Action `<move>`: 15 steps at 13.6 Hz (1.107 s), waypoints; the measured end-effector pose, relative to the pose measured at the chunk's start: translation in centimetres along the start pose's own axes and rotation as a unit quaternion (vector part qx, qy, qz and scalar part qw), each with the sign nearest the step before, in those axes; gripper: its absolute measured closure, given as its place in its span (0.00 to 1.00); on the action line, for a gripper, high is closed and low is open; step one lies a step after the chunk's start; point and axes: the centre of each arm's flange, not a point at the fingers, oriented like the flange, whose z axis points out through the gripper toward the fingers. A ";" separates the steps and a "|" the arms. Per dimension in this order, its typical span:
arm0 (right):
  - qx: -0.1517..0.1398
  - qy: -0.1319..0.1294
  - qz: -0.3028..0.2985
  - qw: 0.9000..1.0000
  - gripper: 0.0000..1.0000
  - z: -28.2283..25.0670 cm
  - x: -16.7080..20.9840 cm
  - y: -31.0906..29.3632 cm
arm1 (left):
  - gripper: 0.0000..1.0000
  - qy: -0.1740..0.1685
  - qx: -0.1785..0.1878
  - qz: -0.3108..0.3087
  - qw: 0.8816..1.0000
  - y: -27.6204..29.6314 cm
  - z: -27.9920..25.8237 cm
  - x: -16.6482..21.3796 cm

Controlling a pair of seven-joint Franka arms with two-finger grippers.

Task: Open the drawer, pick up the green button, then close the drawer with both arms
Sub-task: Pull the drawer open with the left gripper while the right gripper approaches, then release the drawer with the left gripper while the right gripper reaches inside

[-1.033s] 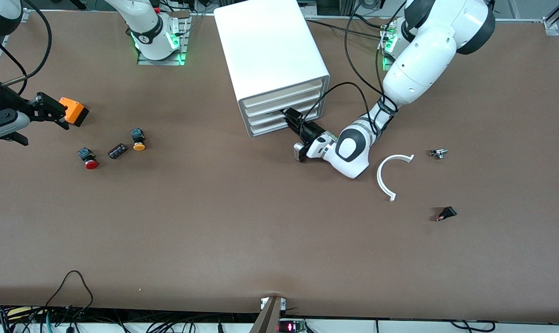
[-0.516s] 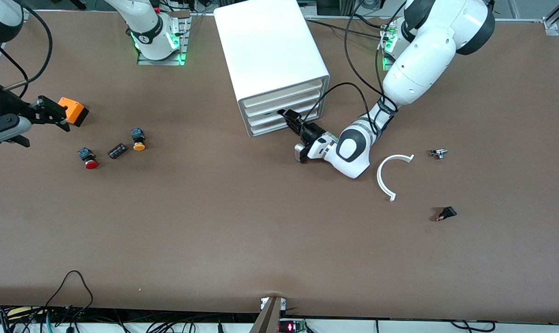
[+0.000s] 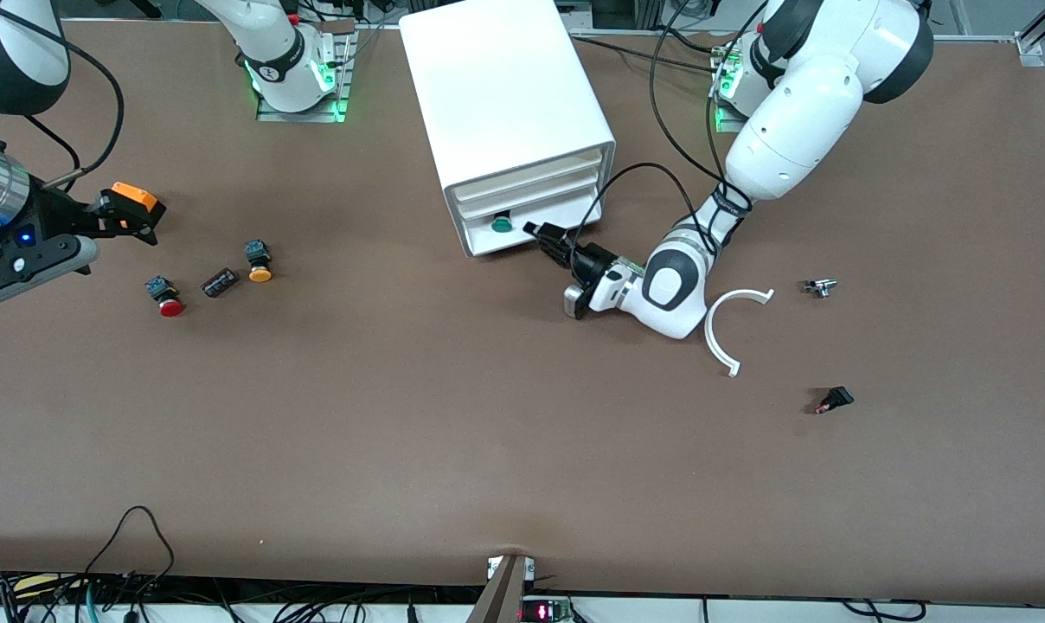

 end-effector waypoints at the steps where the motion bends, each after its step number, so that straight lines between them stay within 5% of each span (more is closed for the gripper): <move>1: 0.000 -0.001 -0.006 1.000 0.00 0.1 0.3 -0.6 | 0.90 0.013 -0.002 -0.001 1.000 0.0 -0.8 0.2; 5: 0.006 0.000 -0.037 0.999 0.00 1.0 3.3 -3.9 | 0.90 0.065 -0.004 -0.006 0.998 -0.1 -4.1 1.0; 8: 0.047 0.018 -0.050 0.997 0.00 2.6 6.3 -6.7 | 0.90 0.089 -0.006 -0.006 0.996 0.2 -6.0 1.4; 12: 0.054 0.022 -0.011 0.998 0.00 6.0 10.6 -11.2 | 0.52 0.094 0.001 -0.019 0.995 2.3 -7.1 1.9; 15: 0.050 0.023 0.017 0.998 0.00 7.1 13.8 -18.7 | 0.20 0.040 0.116 -0.053 0.991 7.7 -10.5 2.1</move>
